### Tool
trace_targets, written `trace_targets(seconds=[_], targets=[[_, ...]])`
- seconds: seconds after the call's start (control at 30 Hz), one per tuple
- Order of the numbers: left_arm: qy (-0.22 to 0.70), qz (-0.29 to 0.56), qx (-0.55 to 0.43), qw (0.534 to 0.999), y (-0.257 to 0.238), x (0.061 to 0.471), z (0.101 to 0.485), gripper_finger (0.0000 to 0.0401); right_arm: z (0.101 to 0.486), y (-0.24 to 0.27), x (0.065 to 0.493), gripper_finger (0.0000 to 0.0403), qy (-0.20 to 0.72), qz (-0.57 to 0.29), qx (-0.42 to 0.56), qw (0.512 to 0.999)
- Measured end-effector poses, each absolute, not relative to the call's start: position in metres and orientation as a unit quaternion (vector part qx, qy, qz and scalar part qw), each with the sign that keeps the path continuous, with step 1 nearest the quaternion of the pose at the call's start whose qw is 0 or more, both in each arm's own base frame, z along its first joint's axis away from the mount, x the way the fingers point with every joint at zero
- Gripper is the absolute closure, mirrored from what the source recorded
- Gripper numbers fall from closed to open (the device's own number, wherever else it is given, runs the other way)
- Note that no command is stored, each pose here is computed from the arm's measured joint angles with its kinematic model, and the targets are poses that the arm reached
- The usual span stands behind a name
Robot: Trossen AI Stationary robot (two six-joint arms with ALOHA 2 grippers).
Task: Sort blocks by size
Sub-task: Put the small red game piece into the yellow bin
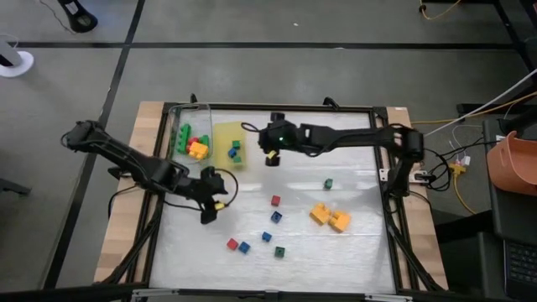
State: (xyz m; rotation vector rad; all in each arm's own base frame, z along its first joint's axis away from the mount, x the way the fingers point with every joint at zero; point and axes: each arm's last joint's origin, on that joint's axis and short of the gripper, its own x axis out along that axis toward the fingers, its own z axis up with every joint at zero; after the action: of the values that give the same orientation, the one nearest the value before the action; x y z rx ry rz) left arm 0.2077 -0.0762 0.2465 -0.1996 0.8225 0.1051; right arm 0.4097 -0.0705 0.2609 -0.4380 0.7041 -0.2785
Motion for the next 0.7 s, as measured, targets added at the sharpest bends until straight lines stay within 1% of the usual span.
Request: trace_targets(seconds=[0.2,0.4,0.57,0.7], targets=[[0.403,0.039,-0.109,0.908,-0.095,0.221,0.232,0.0208,0.289,-0.065,0.376,0.0226,0.389,-0.124,-0.205,0.889],[0.406,0.037,-0.143,0.902,-0.11,0.229,0.22,0.0208,0.301,-0.06,0.343,0.0226,0.458,-0.119,-0.168,0.865],[0.383,-0.01,-0.152,0.911,-0.127,0.233,0.22,0.0208,0.302,-0.056,0.327,0.0226,0.503,-0.092,-0.128,0.85],[0.349,-0.059,-0.125,0.927,-0.143,0.236,0.221,0.0208,0.298,-0.051,0.322,0.0226,0.529,-0.072,-0.102,0.839]])
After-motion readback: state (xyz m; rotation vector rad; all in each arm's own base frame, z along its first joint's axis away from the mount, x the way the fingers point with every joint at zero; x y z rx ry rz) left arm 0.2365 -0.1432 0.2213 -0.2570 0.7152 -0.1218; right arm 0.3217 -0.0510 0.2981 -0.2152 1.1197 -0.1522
